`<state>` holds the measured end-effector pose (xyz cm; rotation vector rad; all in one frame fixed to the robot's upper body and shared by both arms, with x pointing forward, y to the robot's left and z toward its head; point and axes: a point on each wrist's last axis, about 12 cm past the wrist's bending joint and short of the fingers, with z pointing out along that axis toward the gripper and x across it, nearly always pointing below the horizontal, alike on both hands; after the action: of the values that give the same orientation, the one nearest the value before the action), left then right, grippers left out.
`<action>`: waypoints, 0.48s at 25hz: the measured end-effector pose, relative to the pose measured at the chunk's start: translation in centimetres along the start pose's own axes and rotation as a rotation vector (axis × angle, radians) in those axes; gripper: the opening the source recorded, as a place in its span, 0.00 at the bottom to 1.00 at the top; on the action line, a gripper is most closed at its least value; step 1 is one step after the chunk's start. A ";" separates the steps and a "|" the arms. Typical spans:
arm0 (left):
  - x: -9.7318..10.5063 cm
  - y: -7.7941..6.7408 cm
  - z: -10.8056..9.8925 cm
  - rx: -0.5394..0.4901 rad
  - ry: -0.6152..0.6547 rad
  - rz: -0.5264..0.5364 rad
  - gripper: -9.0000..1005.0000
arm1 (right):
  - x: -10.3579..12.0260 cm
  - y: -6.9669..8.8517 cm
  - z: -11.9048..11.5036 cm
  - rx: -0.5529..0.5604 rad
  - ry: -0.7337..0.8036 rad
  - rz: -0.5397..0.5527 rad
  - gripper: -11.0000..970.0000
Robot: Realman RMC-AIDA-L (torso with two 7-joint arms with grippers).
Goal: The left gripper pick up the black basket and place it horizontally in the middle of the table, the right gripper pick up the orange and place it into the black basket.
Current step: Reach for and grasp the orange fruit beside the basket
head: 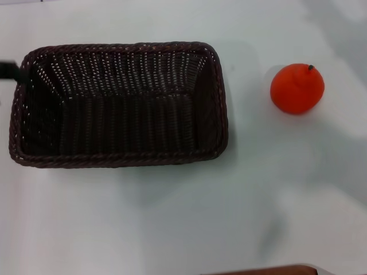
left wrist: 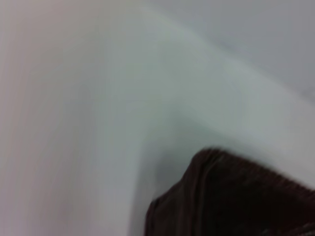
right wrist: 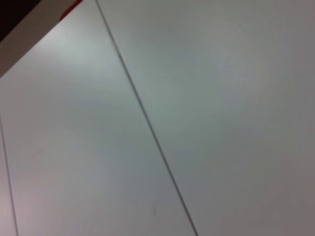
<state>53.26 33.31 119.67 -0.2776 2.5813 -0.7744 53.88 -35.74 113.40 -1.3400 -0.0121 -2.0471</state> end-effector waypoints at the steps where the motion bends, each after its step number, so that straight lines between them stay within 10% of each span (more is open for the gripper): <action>1: -0.1 0.1 -0.7 0.019 -0.028 0.004 0.74 | -0.2 -0.1 -0.4 0.001 -0.015 -0.001 0.97; 12: -0.5 2.1 -4.9 0.233 -0.426 0.219 0.90 | -5.6 -1.0 -4.8 -0.031 -0.329 -0.059 0.97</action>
<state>51.35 37.54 122.33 -0.0738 2.0606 -0.8239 50.78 -33.70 106.90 -1.6992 -0.1678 -1.8580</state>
